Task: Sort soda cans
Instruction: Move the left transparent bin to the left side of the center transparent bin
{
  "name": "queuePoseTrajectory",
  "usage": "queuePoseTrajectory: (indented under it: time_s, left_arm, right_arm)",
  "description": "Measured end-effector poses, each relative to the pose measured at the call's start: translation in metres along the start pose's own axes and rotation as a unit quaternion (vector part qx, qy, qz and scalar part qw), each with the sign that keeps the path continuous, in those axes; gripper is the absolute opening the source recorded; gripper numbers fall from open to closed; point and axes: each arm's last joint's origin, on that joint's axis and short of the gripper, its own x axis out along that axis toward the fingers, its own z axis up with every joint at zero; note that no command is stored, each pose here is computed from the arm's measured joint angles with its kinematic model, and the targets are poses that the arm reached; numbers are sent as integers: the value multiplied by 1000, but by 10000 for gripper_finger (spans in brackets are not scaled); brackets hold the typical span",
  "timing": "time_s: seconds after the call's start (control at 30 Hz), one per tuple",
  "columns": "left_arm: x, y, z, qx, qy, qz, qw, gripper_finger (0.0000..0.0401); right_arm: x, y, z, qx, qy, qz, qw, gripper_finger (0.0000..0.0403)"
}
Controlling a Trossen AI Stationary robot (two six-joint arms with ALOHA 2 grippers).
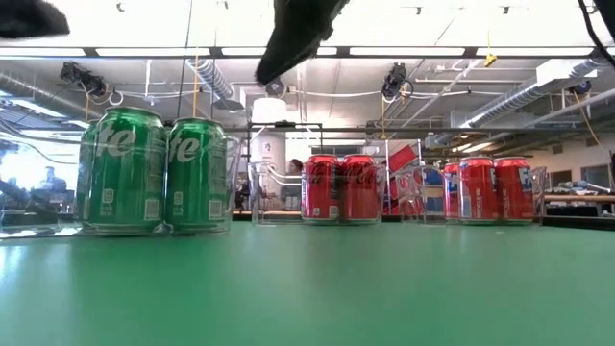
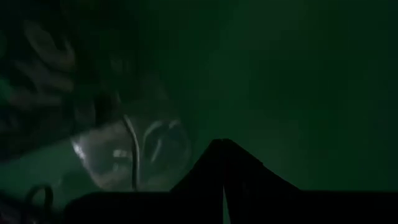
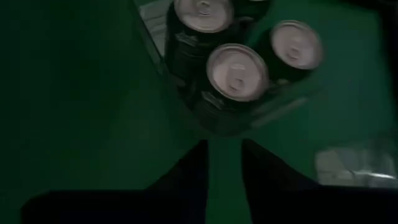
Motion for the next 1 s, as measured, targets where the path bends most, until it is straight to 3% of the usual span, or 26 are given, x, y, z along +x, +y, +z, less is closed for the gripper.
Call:
queuePoseTrajectory:
  time_s: [0.17,0.33,0.6,0.87,1.0]
  left_arm:
    - [28,6,-17,-4,46,28,999,0]
    - [44,18,-31,-28,74,89,993,0]
    - [56,45,-43,-76,75,222,969,0]
    - [61,49,-36,-89,59,220,970,0]
    - [50,32,-21,-65,10,153,986,0]
  right_arm:
    - [-24,-4,-1,-2,-10,-3,1000,8]
    - [-19,-7,-14,24,17,-5,1000,7]
    - [4,-3,-32,41,36,-7,998,1]
    - [21,7,-53,60,58,-5,996,0]
    - [22,17,-62,55,75,-20,995,0]
